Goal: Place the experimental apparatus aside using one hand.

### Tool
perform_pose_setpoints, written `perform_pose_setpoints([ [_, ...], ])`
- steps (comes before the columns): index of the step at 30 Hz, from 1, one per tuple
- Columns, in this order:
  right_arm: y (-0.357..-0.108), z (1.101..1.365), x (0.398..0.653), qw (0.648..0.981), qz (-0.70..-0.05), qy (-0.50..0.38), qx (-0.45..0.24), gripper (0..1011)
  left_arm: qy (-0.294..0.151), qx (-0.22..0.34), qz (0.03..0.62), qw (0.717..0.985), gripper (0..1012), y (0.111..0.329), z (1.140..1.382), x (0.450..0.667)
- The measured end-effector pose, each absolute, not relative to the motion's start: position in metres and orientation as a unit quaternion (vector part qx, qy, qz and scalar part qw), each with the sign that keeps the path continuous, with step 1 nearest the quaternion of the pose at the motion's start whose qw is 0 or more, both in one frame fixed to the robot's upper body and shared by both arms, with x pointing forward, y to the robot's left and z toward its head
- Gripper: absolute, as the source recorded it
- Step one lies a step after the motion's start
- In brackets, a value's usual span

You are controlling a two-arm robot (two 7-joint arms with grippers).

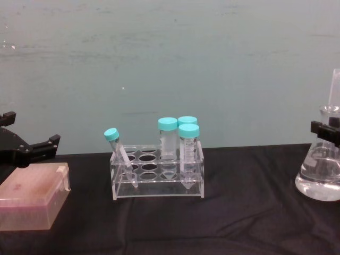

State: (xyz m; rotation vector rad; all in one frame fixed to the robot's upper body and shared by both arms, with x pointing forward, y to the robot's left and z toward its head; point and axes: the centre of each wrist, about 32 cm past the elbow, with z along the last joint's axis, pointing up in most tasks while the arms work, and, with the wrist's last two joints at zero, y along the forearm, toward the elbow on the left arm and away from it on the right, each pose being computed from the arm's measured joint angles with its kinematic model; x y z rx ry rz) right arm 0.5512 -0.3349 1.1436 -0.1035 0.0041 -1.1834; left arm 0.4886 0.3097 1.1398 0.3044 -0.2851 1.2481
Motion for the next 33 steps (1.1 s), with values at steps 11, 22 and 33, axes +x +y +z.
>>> perform_pose_setpoints([
  [11,-0.3356,1.142,0.5515,0.828,-0.558,0.01,-0.048,452,-0.132,0.141,0.58,0.791,1000,0.3097,1.1398,0.4886],
  [22,-0.3363,1.1419,0.5526,0.831,-0.555,0.015,-0.047,452,-0.132,0.142,0.58,0.791,1000,0.3097,1.1398,0.4886],
  [33,-0.3359,1.1418,0.5523,0.831,-0.555,0.015,-0.048,452,-0.132,0.142,0.58,0.791,1000,0.3097,1.1398,0.4886],
])
